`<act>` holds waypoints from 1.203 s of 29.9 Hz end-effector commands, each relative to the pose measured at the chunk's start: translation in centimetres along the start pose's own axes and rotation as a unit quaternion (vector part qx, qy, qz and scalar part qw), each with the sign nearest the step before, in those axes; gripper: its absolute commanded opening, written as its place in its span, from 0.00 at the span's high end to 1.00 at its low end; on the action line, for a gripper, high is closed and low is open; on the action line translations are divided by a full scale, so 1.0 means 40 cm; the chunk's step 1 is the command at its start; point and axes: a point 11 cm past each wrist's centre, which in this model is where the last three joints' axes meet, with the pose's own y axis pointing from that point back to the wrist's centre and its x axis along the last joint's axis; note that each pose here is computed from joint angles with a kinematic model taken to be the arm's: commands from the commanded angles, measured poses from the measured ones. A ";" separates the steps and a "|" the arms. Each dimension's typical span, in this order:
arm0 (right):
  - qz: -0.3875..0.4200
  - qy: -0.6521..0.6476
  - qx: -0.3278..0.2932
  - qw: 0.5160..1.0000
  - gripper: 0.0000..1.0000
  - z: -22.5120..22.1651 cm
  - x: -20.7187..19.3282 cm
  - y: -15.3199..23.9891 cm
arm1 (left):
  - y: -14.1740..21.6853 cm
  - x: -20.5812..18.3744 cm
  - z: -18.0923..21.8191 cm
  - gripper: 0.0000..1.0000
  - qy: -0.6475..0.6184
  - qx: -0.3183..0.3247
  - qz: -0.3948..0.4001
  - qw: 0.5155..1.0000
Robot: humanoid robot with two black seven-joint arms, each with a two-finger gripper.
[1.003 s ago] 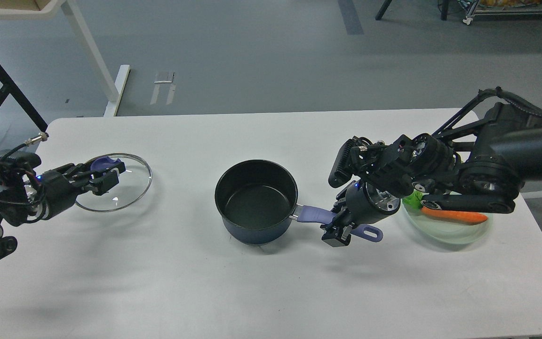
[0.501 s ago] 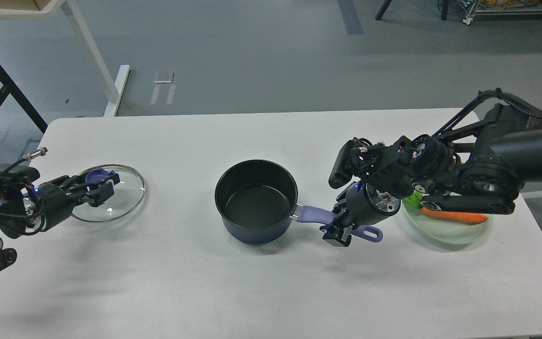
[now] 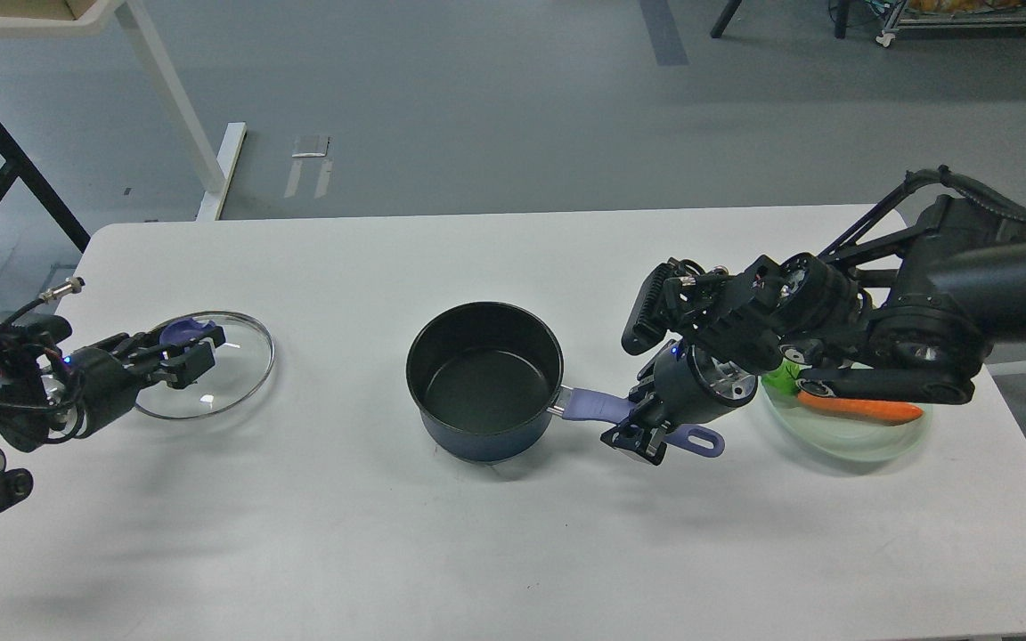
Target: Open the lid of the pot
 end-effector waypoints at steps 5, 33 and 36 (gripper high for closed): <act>0.000 -0.002 0.001 1.000 0.42 0.001 0.000 0.002 | 0.001 0.000 0.000 0.23 -0.001 -0.001 -0.001 1.000; 0.308 -0.266 -0.024 0.913 0.01 0.195 0.111 0.339 | -0.013 0.294 0.002 0.01 0.259 -0.016 0.132 0.957; 0.380 -0.316 -0.008 0.869 0.01 0.228 0.121 0.392 | -0.019 0.328 0.010 0.01 0.302 -0.024 0.147 0.942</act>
